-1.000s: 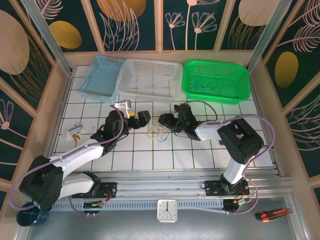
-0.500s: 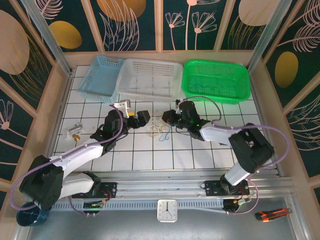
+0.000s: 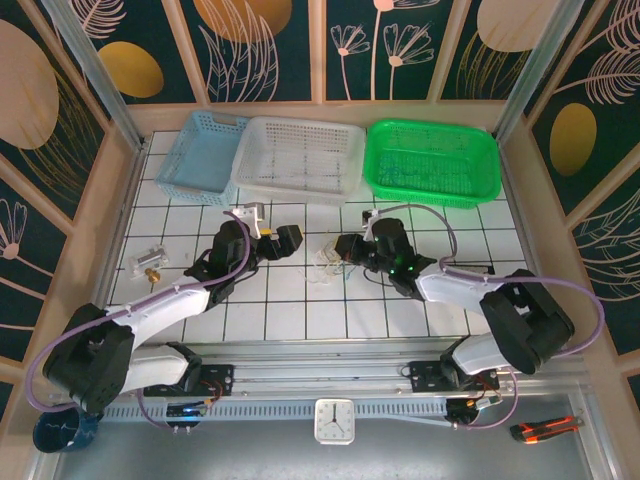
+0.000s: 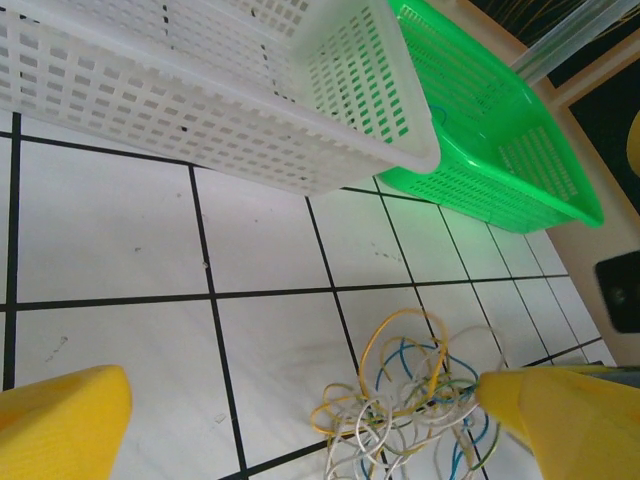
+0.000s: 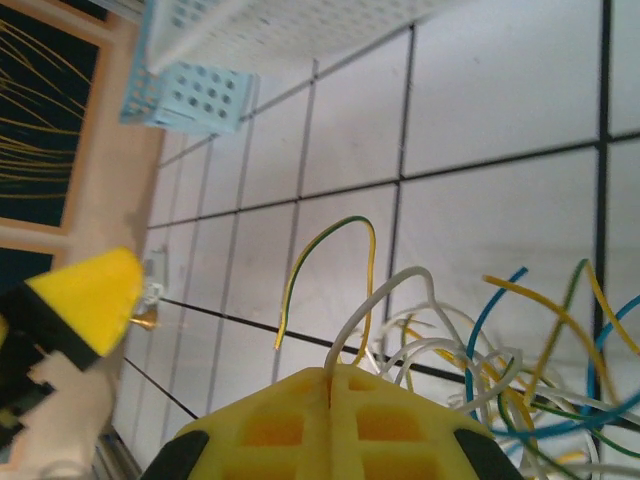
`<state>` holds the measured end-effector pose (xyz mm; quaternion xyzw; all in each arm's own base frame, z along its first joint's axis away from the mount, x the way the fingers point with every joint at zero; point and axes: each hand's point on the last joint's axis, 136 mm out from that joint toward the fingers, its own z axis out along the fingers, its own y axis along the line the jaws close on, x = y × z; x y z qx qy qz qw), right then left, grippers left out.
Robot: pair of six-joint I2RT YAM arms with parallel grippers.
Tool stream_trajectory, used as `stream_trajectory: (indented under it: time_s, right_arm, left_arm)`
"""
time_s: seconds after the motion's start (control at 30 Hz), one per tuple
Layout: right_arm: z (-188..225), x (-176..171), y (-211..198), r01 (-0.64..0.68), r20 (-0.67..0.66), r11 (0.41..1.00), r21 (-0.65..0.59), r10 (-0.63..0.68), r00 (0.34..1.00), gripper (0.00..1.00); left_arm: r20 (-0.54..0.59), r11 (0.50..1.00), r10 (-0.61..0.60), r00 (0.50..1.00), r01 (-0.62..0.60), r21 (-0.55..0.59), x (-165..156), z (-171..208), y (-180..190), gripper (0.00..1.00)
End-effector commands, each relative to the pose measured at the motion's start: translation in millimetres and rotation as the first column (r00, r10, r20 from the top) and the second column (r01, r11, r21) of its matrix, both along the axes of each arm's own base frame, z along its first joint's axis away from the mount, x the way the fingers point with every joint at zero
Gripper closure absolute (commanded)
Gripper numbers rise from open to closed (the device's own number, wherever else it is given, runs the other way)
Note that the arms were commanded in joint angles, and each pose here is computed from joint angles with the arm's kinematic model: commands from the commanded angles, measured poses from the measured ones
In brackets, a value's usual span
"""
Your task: Untangle the cables
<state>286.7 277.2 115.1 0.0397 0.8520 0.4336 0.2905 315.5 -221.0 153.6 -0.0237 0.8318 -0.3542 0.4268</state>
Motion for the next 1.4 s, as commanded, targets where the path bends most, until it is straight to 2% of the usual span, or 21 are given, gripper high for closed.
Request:
stream_trajectory:
  time_s: [0.0, 0.03, 0.1, 0.33, 0.5, 0.73, 1.13, 1.37]
  right_arm:
    - [-1, -5, 2, -0.033, 0.047, 0.999, -0.014, 0.034, 0.998, 0.77]
    - [0, -6, -1, -0.026, 0.047, 0.999, -0.024, 0.027, 0.999, 0.69]
    - [9, -7, -7, -0.010, 0.072, 0.999, -0.038, 0.012, 0.997, 0.60]
    - [55, 6, -41, 0.124, 0.187, 0.974, -0.192, -0.088, 0.978, 0.54]
    - [60, 15, -47, 0.141, 0.204, 0.940, -0.310, -0.079, 0.976, 0.53]
    - [40, 7, -21, 0.067, 0.140, 0.932, -0.356, -0.018, 0.990, 0.55]
    - [-11, -26, 14, 0.015, 0.021, 0.908, -0.419, -0.007, 1.000, 0.77]
    - [-26, -24, 17, 0.010, -0.002, 0.893, -0.450, -0.012, 1.000, 0.76]
  left_arm:
    - [-0.001, 0.999, -0.005, 1.000, 0.005, -0.032, 1, 2, -1, 0.01]
    - [-0.001, 0.999, -0.006, 1.000, 0.006, -0.032, 1, 2, -1, 0.01]
    - [0.004, 0.999, -0.009, 1.000, 0.009, -0.034, 1, 4, -2, 0.01]
    - [0.007, 0.999, -0.019, 1.000, 0.019, -0.035, 3, 3, -5, 0.01]
    - [-0.007, 0.998, -0.029, 1.000, 0.029, -0.047, 3, -1, -7, 0.01]
    - [-0.021, 0.999, -0.021, 1.000, 0.020, -0.051, 2, -5, -7, 0.01]
    - [-0.019, 0.998, 0.022, 1.000, -0.023, -0.064, 1, -6, 1, 0.01]
    - [0.000, 0.996, 0.046, 0.999, -0.046, -0.072, 1, 0, 6, 0.01]
